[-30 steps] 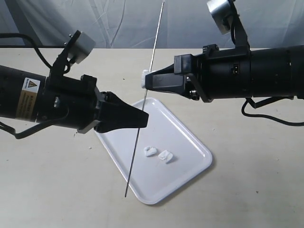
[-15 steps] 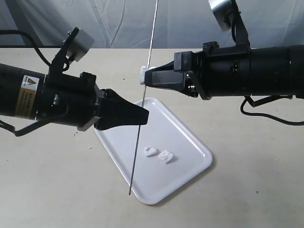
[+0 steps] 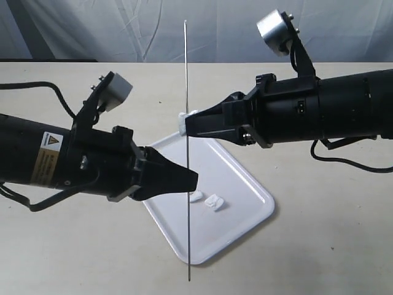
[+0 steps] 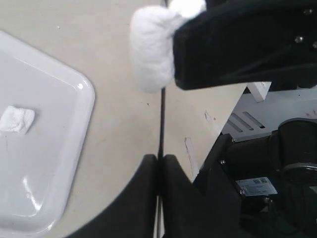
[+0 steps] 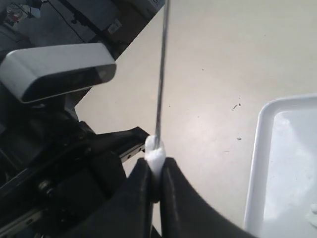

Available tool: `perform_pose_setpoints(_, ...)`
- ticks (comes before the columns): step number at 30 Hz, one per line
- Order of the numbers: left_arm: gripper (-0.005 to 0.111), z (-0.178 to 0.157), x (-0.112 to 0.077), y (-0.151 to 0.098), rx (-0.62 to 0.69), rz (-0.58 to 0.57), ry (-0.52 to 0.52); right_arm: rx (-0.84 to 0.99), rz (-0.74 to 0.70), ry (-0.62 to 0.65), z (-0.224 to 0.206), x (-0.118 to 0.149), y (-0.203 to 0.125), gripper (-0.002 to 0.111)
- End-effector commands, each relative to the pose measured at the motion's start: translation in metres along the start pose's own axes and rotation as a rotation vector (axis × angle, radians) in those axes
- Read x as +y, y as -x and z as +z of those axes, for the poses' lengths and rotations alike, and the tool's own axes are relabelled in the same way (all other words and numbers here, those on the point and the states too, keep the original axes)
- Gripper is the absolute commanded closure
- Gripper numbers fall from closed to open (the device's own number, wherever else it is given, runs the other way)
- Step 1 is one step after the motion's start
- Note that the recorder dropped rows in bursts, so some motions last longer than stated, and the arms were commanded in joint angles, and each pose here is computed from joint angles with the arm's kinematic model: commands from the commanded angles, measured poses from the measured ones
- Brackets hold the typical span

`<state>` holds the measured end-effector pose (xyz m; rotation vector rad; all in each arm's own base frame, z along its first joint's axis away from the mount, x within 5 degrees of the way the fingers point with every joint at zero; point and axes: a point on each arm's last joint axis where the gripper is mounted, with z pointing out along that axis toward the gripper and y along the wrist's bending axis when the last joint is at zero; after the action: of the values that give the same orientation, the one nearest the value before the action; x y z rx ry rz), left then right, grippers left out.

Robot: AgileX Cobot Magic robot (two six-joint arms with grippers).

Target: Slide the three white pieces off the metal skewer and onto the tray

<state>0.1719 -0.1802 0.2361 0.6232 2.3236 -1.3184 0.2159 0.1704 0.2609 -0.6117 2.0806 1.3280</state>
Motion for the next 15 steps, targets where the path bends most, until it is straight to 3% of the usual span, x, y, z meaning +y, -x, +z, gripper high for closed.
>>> perform_pose_setpoints(1, 0.107, 0.002, -0.004, -0.019, 0.128, 0.046, -0.059, -0.13, 0.049, -0.051, -0.005, -0.002, 0.017, 0.109)
perform_pose_setpoints(7, 0.107, 0.003, 0.001, -0.035, 0.175, 0.006, -0.063, -0.148, 0.023, -0.091, -0.006, -0.004, 0.021, 0.109)
perform_pose_setpoints(15, 0.107, -0.002, 0.005, -0.057, 0.214, -0.025, -0.063, -0.247, -0.072, -0.08, -0.011, 0.013, 0.062, 0.109)
